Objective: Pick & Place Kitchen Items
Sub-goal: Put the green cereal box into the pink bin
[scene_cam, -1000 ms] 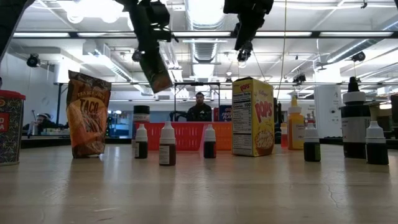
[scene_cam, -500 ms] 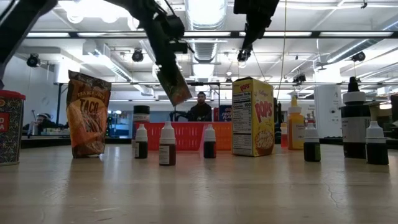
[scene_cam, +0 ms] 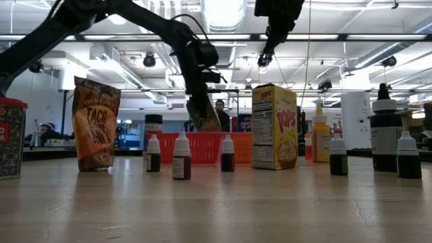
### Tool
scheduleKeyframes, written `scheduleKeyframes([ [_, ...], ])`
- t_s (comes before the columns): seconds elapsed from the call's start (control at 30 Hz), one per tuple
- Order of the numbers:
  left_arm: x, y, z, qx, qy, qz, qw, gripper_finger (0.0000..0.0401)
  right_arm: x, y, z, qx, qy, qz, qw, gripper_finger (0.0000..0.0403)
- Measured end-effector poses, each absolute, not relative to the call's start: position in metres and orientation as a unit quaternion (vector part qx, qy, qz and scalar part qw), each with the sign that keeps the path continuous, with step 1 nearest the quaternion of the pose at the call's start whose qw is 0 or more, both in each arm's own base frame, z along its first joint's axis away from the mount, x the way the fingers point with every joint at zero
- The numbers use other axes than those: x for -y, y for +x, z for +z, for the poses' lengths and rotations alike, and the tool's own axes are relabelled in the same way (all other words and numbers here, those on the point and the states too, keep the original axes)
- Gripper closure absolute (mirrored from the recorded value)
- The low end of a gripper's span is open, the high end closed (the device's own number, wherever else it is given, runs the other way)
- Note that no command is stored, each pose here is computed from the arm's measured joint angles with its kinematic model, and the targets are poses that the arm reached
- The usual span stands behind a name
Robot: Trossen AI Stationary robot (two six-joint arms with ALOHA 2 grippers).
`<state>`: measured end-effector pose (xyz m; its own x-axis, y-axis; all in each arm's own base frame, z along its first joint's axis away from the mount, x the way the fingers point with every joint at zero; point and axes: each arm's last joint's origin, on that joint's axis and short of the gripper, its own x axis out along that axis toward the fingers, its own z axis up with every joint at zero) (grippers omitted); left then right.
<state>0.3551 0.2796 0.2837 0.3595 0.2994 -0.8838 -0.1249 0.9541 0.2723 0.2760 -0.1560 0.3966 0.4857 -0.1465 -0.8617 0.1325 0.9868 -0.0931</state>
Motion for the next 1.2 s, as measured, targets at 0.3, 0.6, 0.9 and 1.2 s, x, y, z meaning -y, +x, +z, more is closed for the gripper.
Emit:
scheduleKeyframes([
  [0.3, -0.283, 0.371, 0.264, -0.552, 0.084, 0.122, 0.82, 0.025, 0.156, 0.276, 0.397, -0.502, -0.01, -0.079, 0.861, 0.0319],
  [0.6, -0.283, 0.38, 0.251, -0.554, 0.087, 0.116, 0.82, 0.025, 0.156, 0.276, 0.396, -0.504, -0.007, -0.079, 0.86, 0.0307],
  [0.9, -0.284, 0.386, 0.237, -0.562, 0.096, 0.102, 0.815, 0.025, 0.155, 0.277, 0.387, -0.512, 0.006, -0.058, 0.857, 0.0333],
  [1.2, -0.282, 0.389, 0.238, -0.556, 0.104, 0.103, 0.818, 0.022, 0.155, 0.277, 0.37, -0.535, 0.016, -0.046, 0.843, 0.036],
])
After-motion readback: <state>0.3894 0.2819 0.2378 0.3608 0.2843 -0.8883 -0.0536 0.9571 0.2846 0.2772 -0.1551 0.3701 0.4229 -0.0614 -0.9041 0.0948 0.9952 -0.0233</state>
